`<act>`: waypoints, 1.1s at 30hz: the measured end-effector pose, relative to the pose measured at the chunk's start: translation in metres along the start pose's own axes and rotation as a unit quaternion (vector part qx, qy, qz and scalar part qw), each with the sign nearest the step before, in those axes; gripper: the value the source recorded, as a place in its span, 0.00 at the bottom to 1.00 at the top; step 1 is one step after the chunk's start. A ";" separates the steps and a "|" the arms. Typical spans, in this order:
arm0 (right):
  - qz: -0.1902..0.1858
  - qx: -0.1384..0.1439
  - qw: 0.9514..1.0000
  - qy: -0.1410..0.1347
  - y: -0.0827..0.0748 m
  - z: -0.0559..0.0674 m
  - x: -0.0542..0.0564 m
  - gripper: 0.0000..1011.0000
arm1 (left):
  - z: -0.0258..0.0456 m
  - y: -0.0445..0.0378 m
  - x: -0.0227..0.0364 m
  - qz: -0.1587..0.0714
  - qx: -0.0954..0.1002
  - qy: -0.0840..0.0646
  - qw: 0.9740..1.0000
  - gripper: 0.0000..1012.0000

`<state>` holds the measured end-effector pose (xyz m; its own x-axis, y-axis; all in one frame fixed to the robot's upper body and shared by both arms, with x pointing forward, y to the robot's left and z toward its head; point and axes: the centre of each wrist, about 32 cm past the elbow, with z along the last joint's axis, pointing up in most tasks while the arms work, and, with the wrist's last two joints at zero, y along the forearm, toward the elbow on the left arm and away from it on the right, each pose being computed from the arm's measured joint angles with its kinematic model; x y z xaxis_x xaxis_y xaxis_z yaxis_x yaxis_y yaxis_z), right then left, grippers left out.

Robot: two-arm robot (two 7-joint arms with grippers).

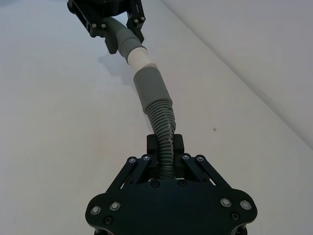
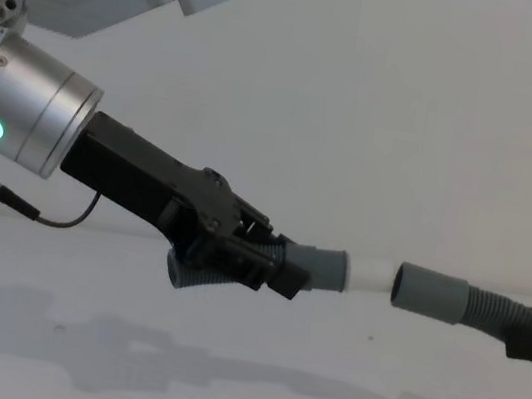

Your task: Use both hands to pick up one end of the pipe from the table, align the ends, and insert them.

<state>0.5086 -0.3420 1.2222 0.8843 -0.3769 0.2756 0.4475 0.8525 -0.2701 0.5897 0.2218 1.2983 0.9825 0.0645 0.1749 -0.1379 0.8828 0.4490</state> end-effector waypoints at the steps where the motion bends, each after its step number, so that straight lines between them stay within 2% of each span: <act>1: 0.000 0.000 1.000 0.000 0.000 0.000 0.000 0.15 | -0.0002 -0.0002 0.0006 0.000 0.000 0.000 1.000 0.34; 33: 0.000 0.001 1.000 0.008 0.008 0.002 0.002 0.15 | -0.0002 -0.0021 0.0085 -0.012 0.001 0.003 1.000 0.34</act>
<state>0.5139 -0.3349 1.2227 0.8863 -0.3833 0.2600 0.4477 0.8527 -0.2691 0.5984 0.2206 1.2986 0.9864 0.0460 0.1579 -0.1139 0.8834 0.4545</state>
